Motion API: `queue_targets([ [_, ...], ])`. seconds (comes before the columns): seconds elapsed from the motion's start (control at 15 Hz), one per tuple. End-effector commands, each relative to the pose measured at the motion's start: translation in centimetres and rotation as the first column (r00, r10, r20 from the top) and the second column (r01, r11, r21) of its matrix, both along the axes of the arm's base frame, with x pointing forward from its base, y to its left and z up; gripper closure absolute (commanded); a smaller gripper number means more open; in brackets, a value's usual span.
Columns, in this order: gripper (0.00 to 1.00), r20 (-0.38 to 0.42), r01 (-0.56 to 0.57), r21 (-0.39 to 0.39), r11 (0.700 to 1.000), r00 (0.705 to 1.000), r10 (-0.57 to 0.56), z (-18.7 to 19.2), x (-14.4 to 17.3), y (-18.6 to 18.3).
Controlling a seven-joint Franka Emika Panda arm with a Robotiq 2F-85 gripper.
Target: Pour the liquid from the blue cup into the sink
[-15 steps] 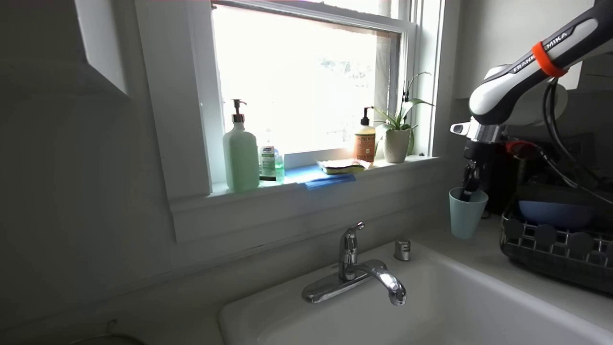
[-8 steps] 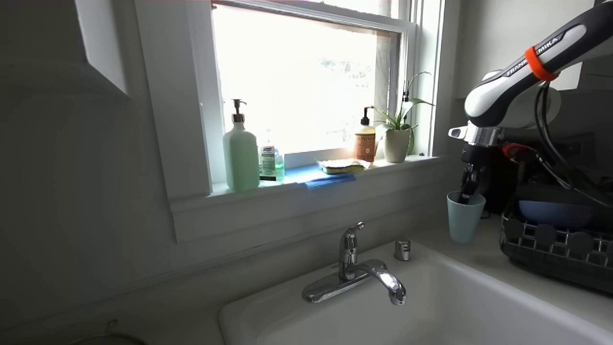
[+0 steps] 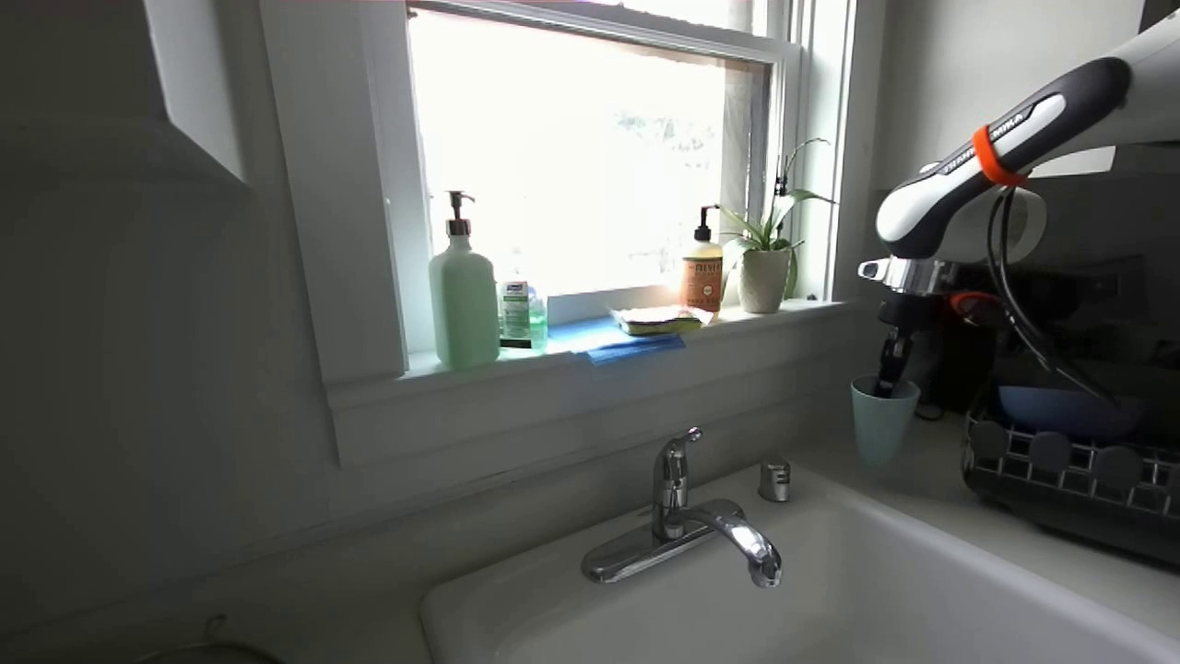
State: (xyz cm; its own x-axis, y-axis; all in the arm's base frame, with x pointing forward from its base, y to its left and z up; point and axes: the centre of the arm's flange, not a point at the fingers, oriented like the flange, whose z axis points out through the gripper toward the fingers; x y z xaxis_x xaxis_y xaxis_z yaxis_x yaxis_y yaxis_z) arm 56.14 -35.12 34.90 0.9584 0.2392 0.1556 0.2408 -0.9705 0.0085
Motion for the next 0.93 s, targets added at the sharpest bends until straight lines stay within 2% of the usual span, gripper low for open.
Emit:
queue_targets([
  [0.0, 0.99, -0.011, 0.016, 0.042, 0.999, 1.0, -0.015, -1.0, 2.4, -2.3],
  [0.6, 0.99, -0.031, 0.002, 0.089, 0.996, 1.0, 0.001, -3.8, 4.4, -2.6],
  [0.67, 0.7, -0.034, 0.005, 0.085, 0.996, 0.999, -0.002, -3.9, 4.5, -2.6],
  [0.73, 0.68, -0.037, 0.003, 0.086, 0.996, 0.999, 0.0, -3.9, 4.6, -2.6],
  [0.87, 0.56, -0.032, 0.001, 0.084, 0.996, 0.999, 0.002, -3.3, 4.7, -2.6],
])
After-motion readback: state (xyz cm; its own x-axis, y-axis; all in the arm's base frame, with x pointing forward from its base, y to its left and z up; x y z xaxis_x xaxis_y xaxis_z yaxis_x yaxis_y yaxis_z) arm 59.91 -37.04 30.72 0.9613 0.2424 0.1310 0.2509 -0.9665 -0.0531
